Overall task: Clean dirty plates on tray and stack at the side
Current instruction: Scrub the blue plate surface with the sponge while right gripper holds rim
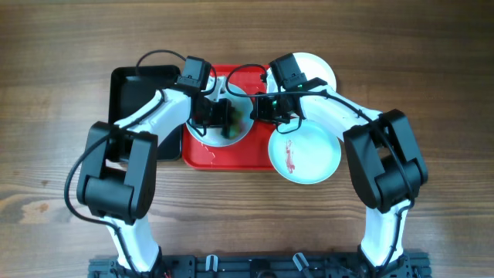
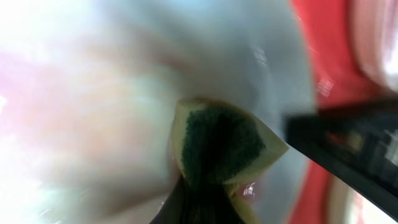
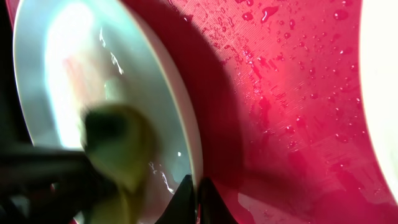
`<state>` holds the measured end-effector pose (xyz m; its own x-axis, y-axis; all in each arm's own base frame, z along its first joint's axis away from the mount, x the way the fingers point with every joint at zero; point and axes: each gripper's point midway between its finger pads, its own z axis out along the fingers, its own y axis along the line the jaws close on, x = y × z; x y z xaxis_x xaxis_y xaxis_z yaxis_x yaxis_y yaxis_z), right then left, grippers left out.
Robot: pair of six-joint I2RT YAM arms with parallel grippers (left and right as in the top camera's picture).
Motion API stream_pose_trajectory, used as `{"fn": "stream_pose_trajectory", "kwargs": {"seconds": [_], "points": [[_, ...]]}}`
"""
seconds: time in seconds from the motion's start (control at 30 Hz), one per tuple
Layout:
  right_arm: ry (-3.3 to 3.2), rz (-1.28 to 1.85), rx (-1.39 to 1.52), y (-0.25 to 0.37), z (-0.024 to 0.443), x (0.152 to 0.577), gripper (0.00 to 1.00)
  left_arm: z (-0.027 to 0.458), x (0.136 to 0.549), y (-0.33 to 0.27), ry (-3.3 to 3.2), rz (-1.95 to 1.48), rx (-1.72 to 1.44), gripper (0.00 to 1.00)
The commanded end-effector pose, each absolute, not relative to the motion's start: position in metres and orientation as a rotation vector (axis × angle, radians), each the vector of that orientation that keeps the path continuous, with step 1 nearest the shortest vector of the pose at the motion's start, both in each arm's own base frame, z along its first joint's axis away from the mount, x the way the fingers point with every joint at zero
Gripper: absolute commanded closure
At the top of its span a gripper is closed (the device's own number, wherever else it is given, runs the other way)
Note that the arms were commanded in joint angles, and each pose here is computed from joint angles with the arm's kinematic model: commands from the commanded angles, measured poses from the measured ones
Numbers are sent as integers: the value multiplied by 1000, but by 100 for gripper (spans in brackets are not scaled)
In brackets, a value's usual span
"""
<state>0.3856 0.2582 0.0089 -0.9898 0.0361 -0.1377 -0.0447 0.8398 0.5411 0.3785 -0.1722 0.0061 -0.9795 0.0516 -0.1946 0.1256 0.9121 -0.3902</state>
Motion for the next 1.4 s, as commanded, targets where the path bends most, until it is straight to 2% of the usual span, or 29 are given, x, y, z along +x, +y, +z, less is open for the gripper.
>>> {"fn": "stream_pose_trajectory", "kwargs": {"seconds": [0.0,0.13,0.27,0.37,0.63,0.93,1.07,1.17,1.37], "points": [[2904,822,-11,253,-3,383,96,-16,403,-72,2827,159,-162,96],[2904,821,-12,253,-3,383,96,-6,420,-54,2698,274,-337,96],[2904,821,-12,253,-3,383,96,-3,430,-58,2641,219,-434,96],[2903,821,-12,253,-3,383,96,-5,432,-85,2679,39,-383,96],[2905,821,-14,253,-3,383,96,0,404,-180,2776,-559,175,96],[2904,821,-18,253,-3,383,96,3,344,-206,2865,-857,525,96],[2904,821,-18,253,-3,383,96,-3,324,-195,2938,-821,600,96],[2904,821,-18,253,-3,383,96,-12,324,-177,3003,-664,565,96],[2904,821,-18,253,-3,383,96,-27,341,-117,3091,-98,189,96]]}}
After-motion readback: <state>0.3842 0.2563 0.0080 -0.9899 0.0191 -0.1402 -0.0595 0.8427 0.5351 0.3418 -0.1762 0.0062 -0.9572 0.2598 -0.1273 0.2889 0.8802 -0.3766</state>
